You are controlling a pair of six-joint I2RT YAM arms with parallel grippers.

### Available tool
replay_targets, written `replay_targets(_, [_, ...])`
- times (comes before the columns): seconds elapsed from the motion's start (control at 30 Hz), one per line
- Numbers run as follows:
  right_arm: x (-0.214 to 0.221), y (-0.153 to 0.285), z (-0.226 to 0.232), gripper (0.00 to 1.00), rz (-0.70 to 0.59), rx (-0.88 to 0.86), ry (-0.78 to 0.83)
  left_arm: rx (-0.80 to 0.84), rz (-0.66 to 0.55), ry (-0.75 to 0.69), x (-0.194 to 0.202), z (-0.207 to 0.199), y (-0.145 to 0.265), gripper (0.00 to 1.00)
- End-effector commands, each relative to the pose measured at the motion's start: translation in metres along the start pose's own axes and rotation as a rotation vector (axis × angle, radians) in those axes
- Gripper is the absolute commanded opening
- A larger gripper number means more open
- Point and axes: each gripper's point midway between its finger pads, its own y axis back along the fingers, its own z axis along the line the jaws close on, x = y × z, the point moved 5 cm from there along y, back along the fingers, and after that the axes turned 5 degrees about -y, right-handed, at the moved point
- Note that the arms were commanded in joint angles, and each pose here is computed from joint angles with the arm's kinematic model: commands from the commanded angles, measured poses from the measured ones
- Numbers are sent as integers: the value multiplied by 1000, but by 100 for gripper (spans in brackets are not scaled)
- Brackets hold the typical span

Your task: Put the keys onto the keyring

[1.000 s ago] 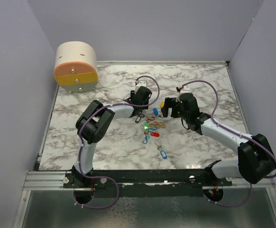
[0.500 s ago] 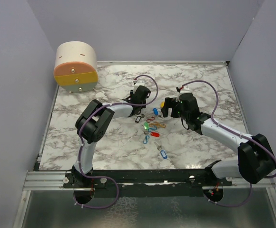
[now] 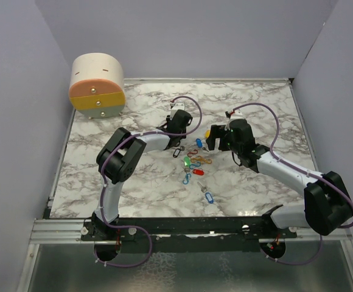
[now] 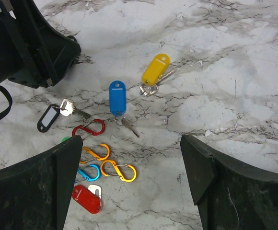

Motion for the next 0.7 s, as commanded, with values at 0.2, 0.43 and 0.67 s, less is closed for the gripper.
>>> replay_targets(0.2, [-8,1,0,85,-38,17,-3,-32,83,-15,30,11,-5,14])
replay_targets(0.43, [-7,-2,0,85,-35,16,-2,-31,82,-20,30,11,-3,1])
replay_targets(0.67, [-4,-7,-2,85,-23,35,1,-24,82,-35,27,13,4,0])
